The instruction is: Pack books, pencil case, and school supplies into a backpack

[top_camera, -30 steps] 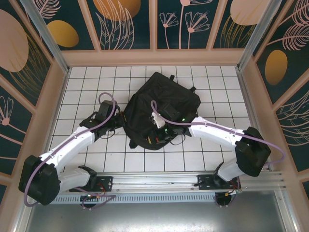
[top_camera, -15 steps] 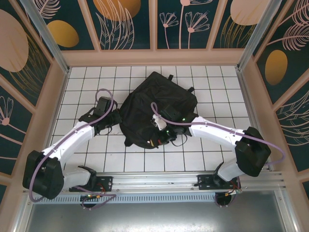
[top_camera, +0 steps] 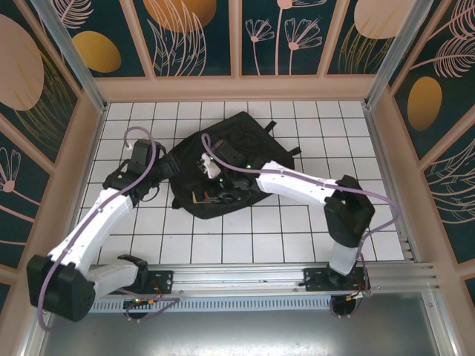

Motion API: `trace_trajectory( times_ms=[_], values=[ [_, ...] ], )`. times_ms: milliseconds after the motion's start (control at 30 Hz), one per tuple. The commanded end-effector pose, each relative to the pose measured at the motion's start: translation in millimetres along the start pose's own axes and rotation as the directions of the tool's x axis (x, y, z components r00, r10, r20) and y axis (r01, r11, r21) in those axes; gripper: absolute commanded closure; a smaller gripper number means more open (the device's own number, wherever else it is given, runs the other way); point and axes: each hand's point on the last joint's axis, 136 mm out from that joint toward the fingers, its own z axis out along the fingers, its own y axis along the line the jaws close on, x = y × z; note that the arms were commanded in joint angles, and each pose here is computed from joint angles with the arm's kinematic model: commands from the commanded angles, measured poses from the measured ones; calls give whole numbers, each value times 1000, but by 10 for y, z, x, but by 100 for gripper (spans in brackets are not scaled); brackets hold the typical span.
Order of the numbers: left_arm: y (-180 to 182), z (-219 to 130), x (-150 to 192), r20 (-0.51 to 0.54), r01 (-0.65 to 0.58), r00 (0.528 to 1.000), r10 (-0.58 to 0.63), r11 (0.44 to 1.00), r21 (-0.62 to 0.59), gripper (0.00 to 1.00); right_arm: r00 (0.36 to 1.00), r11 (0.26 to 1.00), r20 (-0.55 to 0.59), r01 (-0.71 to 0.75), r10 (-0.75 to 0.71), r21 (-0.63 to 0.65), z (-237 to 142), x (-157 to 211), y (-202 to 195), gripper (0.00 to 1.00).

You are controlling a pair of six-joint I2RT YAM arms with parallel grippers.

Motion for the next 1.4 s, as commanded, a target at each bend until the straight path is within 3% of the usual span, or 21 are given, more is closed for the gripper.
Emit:
trace_trajectory(
  times_ms=[0,200,367,633,867,967,1367],
  values=[
    [261,-119,174,-40,64,997,-67,994,-87,27,1000,992,28,18,-14,-125,75,-285,362,100],
    [139,37,464,-154,161,975,-161,987,-13,33,1000,993,-2,28,-28,-117,335,-326,365,100],
    [196,238,723,-224,235,945,-239,971,-44,45,1000,993,7,19,-18,-116,379,-335,315,100],
    [80,348,697,-234,262,938,-258,965,-14,54,999,994,-13,35,-37,-106,456,-242,312,100],
    [128,352,636,-204,231,951,-234,972,-40,87,998,997,-36,45,-47,-60,450,-146,186,100],
    [182,341,626,-187,210,958,-217,976,-56,97,997,998,-60,50,-52,-47,437,-82,131,100],
    [286,290,561,-140,163,975,-173,983,-82,99,991,999,-128,50,-50,4,299,216,-166,100]
  ],
)
